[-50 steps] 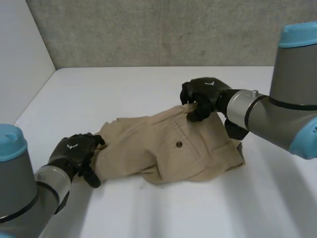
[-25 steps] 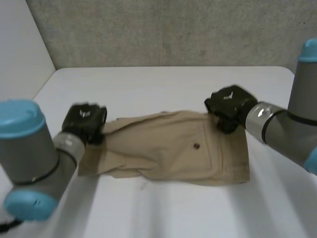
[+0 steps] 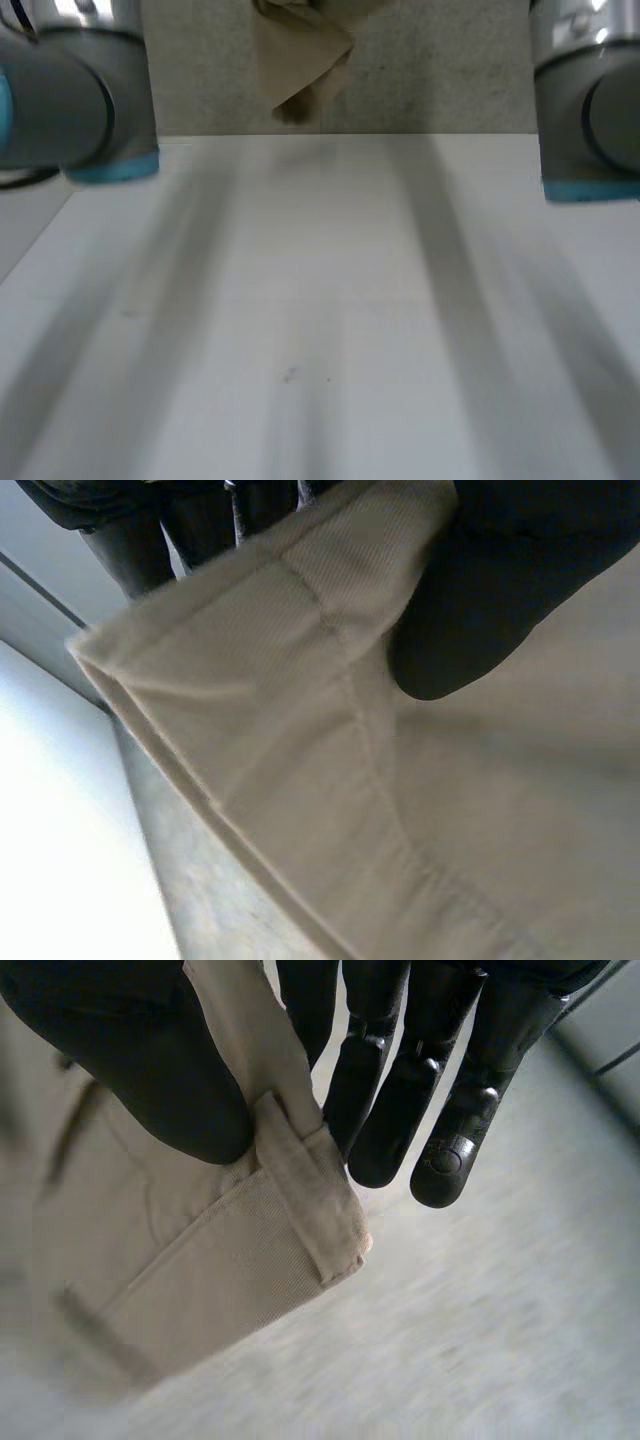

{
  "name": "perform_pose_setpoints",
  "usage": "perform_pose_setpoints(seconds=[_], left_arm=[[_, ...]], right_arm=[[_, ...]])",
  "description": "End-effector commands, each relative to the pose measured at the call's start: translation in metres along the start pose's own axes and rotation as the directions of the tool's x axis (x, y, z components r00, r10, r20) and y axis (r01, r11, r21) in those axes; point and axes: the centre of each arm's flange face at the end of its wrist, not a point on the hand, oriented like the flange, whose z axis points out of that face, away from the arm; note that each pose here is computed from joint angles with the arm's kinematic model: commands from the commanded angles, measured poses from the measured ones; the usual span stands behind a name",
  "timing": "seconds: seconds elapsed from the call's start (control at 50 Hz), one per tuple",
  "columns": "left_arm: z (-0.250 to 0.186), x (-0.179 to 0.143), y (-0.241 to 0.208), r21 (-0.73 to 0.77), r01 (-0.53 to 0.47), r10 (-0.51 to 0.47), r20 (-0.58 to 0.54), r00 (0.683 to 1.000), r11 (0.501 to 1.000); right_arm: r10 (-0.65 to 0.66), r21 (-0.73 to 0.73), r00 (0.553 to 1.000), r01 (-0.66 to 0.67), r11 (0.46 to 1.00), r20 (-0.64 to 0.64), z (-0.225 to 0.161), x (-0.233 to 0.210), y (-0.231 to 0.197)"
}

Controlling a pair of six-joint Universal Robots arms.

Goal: Fold the shorts.

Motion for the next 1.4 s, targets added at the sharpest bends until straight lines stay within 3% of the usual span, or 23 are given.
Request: perform_pose_setpoints(seconds=[0.02, 0.14, 0.22, 0.3, 0.42, 0.6, 0.74, 0.96, 1.14, 1.3, 1.4], left_arm=[[-0.113, 0.027, 0.055, -0.326, -0.063, -0.010, -0.219, 0.976, 0.943], [-0.200, 0.050, 0.106, -0.517, -0.149, -0.051, -0.353, 0.934, 0.843], [-0.249, 0.063, 0.129, -0.606, -0.205, -0.089, -0.420, 0.903, 0.769], [-0.293, 0.068, 0.129, -0.657, -0.303, -0.121, -0.517, 0.848, 0.690], [-0.289, 0.057, 0.106, -0.651, -0.365, -0.112, -0.570, 0.814, 0.666], [-0.295, 0.032, 0.065, -0.699, -0.426, -0.179, -0.615, 0.768, 0.575], [-0.298, 0.016, 0.054, -0.723, -0.458, -0.166, -0.610, 0.775, 0.518], [-0.305, -0.002, 0.070, -0.762, -0.481, -0.128, -0.580, 0.804, 0.433], [-0.306, -0.001, 0.069, -0.822, -0.386, -0.203, -0.499, 0.842, 0.419], [-0.311, 0.001, 0.066, -0.857, -0.334, -0.336, -0.471, 0.815, 0.391], [-0.310, -0.005, 0.074, -0.870, -0.323, -0.362, -0.457, 0.812, 0.374]], right_arm=[[0.056, -0.303, 0.967, 0.023, 0.953, 0.248, -0.064, -0.039, 0.045], [0.127, -0.482, 0.912, 0.084, 0.872, 0.389, -0.122, -0.081, 0.089], [0.225, -0.601, 0.834, 0.151, 0.785, 0.504, -0.173, -0.118, 0.111], [0.277, -0.659, 0.791, 0.201, 0.725, 0.546, -0.197, -0.124, 0.117], [0.310, -0.695, 0.769, 0.232, 0.681, 0.560, -0.203, -0.110, 0.105], [0.333, -0.709, 0.747, 0.253, 0.658, 0.576, -0.221, -0.082, 0.072], [0.369, -0.736, 0.725, 0.275, 0.619, 0.582, -0.245, -0.071, 0.071], [0.395, -0.746, 0.715, 0.265, 0.610, 0.577, -0.250, -0.072, 0.075], [0.443, -0.789, 0.731, 0.208, 0.578, 0.518, -0.250, -0.073, 0.076], [0.454, -0.792, 0.728, 0.200, 0.577, 0.514, -0.250, -0.074, 0.076], [0.459, -0.796, 0.724, 0.204, 0.570, 0.514, -0.252, -0.075, 0.078]])
